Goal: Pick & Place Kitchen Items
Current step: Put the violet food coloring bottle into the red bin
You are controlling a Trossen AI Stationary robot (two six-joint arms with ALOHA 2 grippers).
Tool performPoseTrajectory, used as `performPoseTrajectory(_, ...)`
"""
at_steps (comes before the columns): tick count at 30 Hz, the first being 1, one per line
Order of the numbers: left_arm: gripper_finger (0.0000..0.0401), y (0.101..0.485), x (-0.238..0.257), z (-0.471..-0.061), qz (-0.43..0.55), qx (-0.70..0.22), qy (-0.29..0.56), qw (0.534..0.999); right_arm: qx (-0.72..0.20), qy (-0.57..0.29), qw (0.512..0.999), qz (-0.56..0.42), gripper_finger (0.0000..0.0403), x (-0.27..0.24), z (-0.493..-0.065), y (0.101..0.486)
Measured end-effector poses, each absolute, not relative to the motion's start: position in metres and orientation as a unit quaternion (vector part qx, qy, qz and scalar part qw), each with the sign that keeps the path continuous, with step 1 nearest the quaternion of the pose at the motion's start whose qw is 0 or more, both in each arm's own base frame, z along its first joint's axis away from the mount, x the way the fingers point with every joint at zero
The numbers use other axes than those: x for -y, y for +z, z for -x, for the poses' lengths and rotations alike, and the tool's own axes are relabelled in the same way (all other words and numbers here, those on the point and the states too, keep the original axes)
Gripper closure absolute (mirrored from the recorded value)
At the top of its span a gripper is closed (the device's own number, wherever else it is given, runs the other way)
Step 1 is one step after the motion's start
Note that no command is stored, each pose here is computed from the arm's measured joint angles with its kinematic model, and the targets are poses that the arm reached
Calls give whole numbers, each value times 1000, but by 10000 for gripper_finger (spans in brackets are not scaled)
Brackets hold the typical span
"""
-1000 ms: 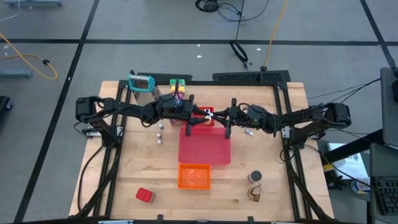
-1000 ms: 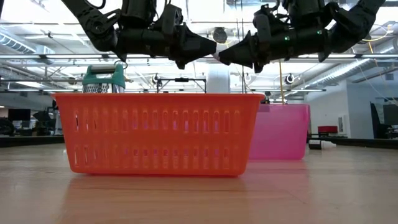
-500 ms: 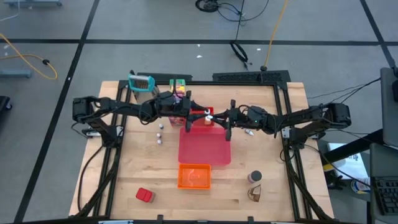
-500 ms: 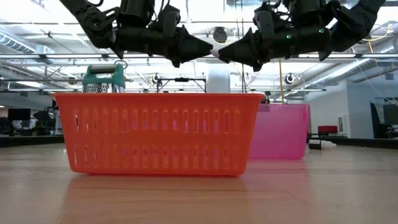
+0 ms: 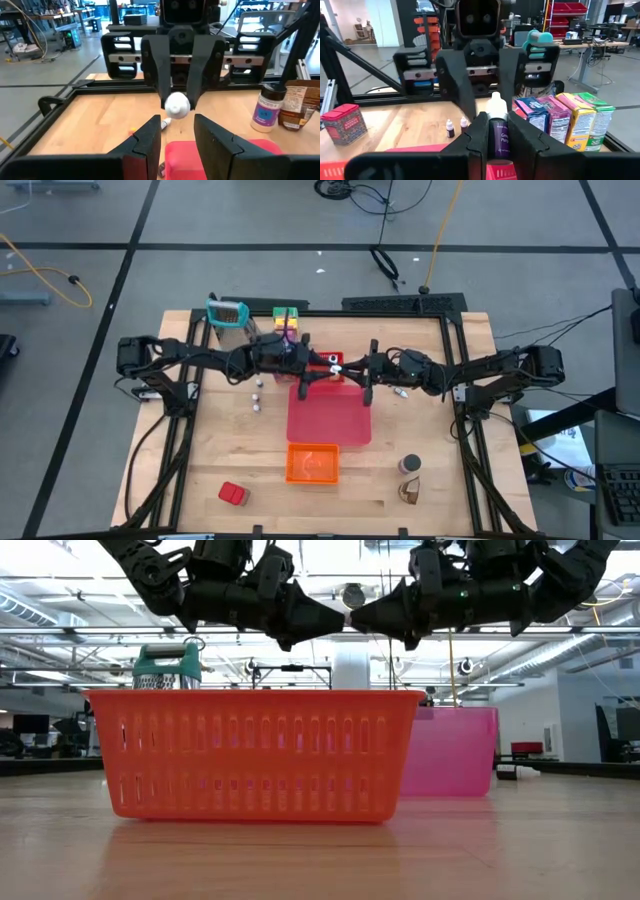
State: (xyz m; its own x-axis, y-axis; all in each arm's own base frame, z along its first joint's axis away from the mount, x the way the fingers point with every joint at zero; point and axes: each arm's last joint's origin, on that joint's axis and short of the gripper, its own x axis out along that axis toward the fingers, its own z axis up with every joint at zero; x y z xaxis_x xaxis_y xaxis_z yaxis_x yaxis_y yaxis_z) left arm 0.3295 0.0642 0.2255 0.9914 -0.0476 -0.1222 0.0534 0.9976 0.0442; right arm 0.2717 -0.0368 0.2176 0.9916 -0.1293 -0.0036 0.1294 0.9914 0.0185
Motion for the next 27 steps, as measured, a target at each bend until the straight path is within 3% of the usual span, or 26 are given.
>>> performPoseTrajectory(27,281,231,-63,-330,-29,-34,-26,999,-4,-64,998,-12,358,36,-272,217)
